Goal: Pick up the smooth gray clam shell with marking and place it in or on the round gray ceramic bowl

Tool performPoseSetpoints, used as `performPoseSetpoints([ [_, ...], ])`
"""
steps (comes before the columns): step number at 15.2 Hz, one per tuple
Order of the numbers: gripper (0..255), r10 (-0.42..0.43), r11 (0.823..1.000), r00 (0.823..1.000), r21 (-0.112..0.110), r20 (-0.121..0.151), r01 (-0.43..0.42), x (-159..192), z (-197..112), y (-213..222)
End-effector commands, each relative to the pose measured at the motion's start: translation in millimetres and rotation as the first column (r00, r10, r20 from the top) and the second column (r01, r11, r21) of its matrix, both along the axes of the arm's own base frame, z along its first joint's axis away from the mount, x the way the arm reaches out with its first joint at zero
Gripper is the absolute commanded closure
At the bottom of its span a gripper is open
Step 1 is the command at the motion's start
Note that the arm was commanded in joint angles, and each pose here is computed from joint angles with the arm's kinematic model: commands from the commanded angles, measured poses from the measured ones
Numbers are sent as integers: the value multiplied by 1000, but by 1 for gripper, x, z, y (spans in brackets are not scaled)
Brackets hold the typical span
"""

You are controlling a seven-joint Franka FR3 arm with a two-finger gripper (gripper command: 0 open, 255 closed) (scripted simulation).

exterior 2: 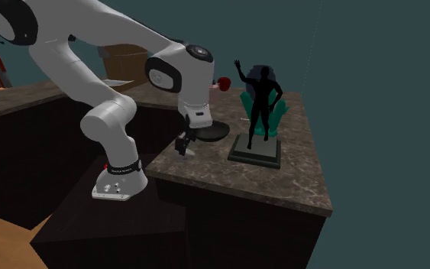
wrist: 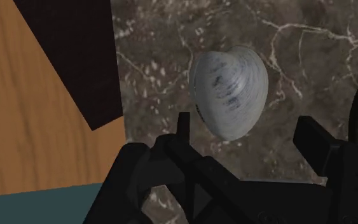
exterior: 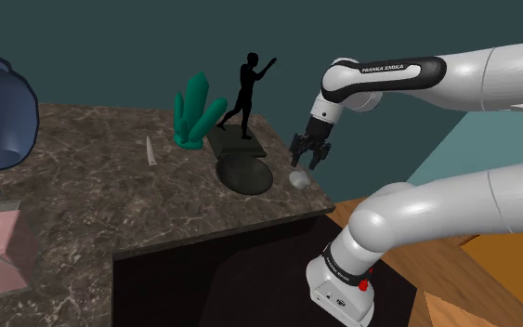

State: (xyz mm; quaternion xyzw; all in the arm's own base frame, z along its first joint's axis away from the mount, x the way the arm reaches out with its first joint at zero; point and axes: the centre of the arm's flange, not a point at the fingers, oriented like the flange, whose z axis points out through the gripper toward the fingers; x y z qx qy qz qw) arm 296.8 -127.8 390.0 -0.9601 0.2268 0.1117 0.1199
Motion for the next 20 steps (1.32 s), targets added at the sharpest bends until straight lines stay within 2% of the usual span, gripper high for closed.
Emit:
performPoseSetpoints([
  [1,0,-126,991,986,25,-108,129,10,-20,-13],
  [8,0,-126,991,986,25,-108,129,1,-57,0],
  [16,0,-126,991,986,25,-108,129,1,-56,0],
  [17,255,-126,991,986,25,-108,129,1,-56,0],
  [20,255,-126,991,986,25,-108,129,1,-56,0],
])
